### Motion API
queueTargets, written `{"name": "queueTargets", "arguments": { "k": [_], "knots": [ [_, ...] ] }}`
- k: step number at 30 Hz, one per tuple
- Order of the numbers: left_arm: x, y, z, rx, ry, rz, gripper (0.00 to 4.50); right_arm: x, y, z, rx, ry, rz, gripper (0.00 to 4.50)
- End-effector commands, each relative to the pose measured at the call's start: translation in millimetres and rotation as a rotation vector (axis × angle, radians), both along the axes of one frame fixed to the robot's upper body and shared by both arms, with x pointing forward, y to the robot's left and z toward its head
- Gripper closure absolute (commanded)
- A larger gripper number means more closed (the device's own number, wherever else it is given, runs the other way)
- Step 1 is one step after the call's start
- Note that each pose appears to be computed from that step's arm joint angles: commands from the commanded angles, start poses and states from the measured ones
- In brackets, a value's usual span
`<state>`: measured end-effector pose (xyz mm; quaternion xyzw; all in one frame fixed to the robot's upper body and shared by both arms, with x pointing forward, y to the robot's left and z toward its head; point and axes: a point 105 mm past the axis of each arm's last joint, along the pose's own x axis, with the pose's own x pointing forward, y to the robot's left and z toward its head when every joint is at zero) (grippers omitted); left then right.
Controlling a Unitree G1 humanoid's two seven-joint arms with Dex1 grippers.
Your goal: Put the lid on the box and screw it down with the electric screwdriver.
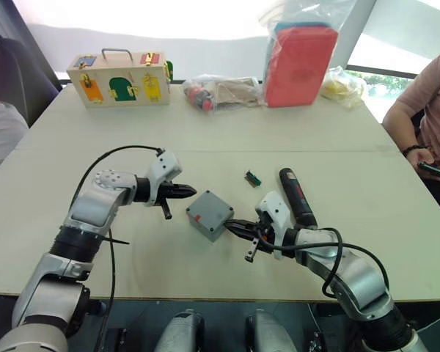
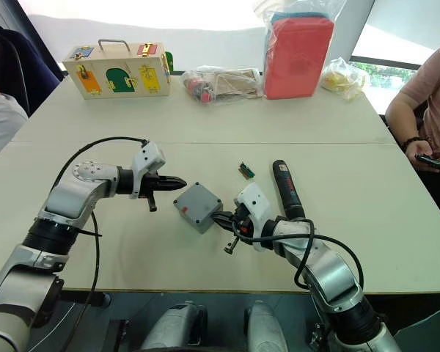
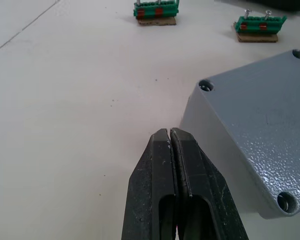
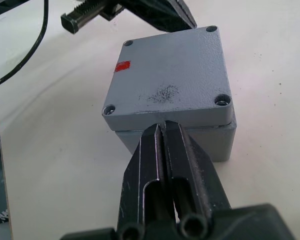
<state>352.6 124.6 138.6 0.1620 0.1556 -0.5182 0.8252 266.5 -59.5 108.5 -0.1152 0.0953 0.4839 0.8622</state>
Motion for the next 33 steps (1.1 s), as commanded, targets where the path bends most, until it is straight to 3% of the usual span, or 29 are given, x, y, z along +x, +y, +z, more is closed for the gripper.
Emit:
{"name": "queueTargets", "arguments": {
  "k": [1, 33],
  "knots": [
    [-4.5, -5.9, 9.6, -0.023, -0.021, -0.032, 4.50, 1.8, 2.0, 11.7, 0.030, -0.036, 0.002, 4.46],
    [-15.0, -24.1, 5.9, -0.049, 0.010, -0.070, 4.50, 14.8, -3.7, 16.6, 0.038, -0.067, -0.055, 4.46]
  ]
}}
